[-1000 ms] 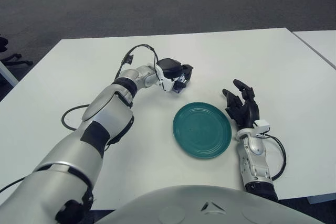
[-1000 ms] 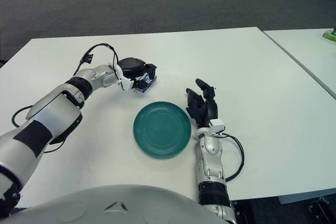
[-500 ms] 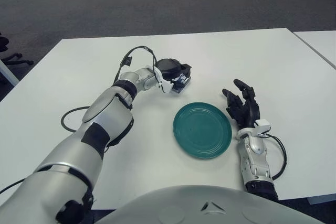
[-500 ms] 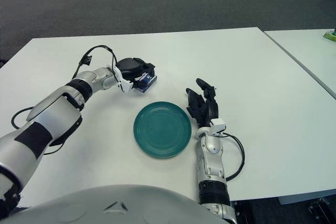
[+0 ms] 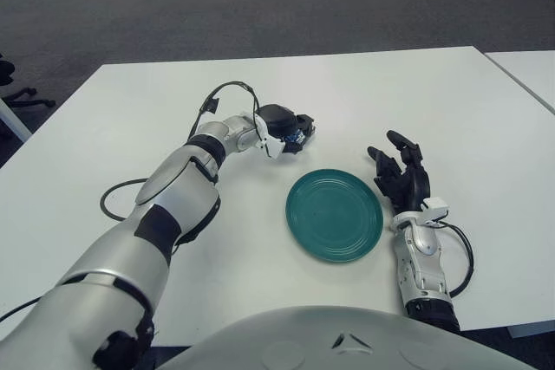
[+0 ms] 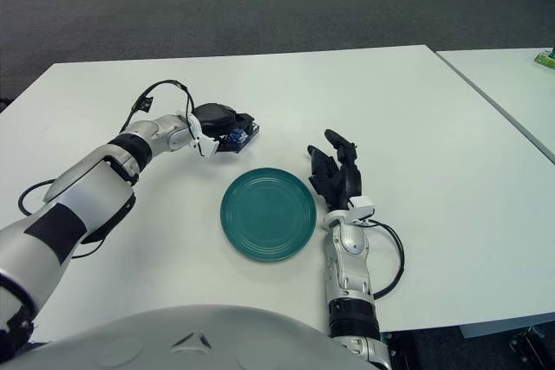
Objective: Put the gum into the plate.
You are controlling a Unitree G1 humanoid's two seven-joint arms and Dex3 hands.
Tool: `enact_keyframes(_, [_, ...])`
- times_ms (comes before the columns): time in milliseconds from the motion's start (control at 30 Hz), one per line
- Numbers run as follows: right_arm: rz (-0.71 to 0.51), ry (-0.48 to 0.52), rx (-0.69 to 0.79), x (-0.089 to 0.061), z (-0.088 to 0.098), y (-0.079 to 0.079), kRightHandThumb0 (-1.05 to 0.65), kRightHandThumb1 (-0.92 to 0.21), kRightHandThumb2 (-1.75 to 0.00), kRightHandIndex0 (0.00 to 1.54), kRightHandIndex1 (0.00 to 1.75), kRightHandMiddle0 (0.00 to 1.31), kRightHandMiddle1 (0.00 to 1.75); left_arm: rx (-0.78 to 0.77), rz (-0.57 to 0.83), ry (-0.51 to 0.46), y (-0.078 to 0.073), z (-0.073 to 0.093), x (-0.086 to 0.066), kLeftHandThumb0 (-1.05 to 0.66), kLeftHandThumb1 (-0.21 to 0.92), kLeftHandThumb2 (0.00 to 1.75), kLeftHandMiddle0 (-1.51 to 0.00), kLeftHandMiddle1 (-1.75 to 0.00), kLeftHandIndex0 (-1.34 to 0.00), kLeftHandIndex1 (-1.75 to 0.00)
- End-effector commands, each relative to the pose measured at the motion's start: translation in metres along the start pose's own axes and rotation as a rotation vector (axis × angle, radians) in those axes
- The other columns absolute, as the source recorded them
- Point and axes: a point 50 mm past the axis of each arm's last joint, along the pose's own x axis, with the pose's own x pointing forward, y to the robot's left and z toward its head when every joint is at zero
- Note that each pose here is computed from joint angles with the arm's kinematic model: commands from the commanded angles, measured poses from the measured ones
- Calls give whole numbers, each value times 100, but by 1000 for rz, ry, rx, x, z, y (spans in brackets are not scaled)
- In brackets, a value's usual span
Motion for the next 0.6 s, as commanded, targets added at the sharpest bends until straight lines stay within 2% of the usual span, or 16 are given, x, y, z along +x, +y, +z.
enact_keyframes(0, [-69,234,25,-25,-39,-10,-47,-88,-60,46,55,2,84,-16,-63,13,-20,-5,-6,-94,92,98,-64,-19,-19,-99])
enact_keyframes(133, [-71,235,22,-26,-39,-10,-48,-88,-61,47,54,2,85,-22,-76,7,-26,-3,-8,-95,92,99,-65,-22,-17,-100])
enact_keyframes(200, [-72,236,15,-26,-39,-10,-49,-89,-61,46,54,2,85,-30,-81,4,-30,-3,-8,-96,92,99,-61,-35,-16,-102])
enact_keyframes(267, [-72,236,5,-27,-39,-9,-50,-91,-60,46,52,1,85,-38,-82,1,-33,-3,-10,-96,92,98,-52,-58,-16,-106])
enact_keyframes(367, [-73,238,-4,-28,-39,-9,-51,-92,-59,45,51,0,84,-51,-81,-2,-36,-4,-12,-95,92,96,-47,-74,-16,-109])
enact_keyframes(567, [-76,250,-6,-28,-39,-8,-51,-92,-58,44,46,0,85,-78,-79,-4,-46,-4,-16,-93,92,94,-45,-81,-14,-110])
